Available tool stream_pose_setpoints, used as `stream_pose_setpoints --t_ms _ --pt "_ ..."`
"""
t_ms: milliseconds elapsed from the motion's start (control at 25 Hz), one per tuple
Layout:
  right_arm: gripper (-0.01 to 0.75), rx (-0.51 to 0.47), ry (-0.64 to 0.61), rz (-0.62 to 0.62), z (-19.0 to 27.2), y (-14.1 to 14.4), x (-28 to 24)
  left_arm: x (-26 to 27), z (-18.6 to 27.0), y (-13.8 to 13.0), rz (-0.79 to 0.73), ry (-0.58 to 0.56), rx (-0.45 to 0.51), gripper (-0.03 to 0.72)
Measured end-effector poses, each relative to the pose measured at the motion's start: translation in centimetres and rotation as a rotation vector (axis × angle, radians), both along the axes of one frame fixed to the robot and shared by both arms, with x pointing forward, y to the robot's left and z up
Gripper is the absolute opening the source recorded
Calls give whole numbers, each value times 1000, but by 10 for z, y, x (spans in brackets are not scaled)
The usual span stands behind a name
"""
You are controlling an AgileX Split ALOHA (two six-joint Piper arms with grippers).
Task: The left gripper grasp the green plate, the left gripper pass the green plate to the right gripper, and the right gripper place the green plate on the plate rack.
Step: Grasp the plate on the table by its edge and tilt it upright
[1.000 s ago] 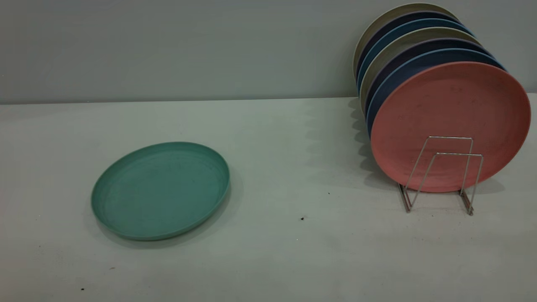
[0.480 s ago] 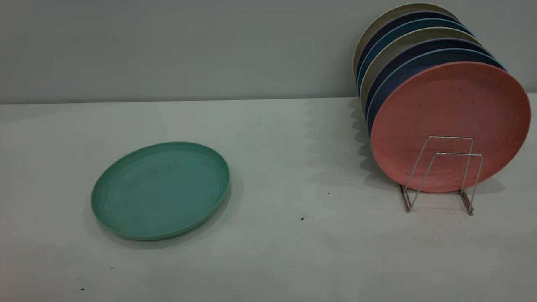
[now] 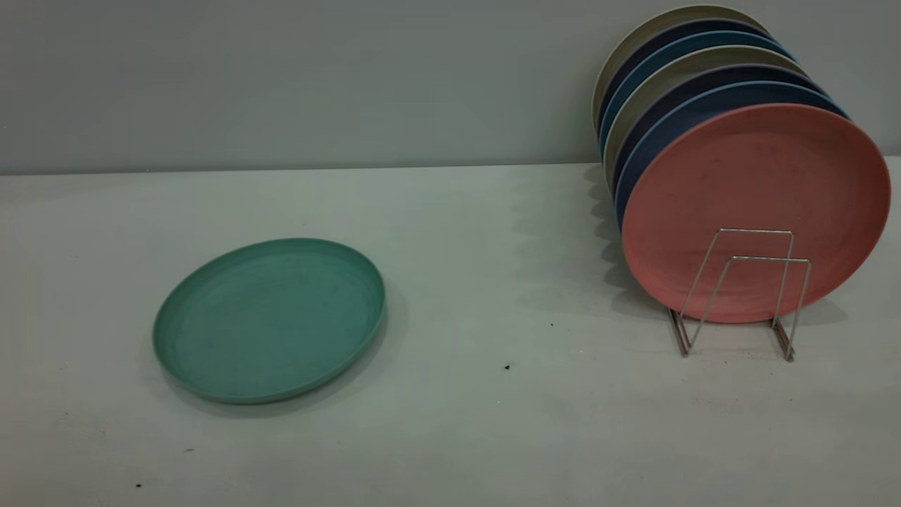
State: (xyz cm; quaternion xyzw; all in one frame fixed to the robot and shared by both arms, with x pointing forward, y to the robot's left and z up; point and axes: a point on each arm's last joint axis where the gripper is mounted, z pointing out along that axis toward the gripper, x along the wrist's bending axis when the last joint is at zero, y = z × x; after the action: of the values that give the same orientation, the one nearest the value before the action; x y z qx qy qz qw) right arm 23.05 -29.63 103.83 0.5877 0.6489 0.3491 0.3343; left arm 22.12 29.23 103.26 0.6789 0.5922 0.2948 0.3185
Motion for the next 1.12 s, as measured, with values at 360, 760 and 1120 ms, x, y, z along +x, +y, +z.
stream_pose_setpoints --t_ms 360,760,1120 --pt "457 2 0 1 0 0 0 0 0 0 0 0 0 496" --pt "457 49 -35 56 20 8 32 48 22 -4 4 25 -86 488" --pt "457 76 46 199 21 22 95 161 -4 -34 -217 286 -377 475"
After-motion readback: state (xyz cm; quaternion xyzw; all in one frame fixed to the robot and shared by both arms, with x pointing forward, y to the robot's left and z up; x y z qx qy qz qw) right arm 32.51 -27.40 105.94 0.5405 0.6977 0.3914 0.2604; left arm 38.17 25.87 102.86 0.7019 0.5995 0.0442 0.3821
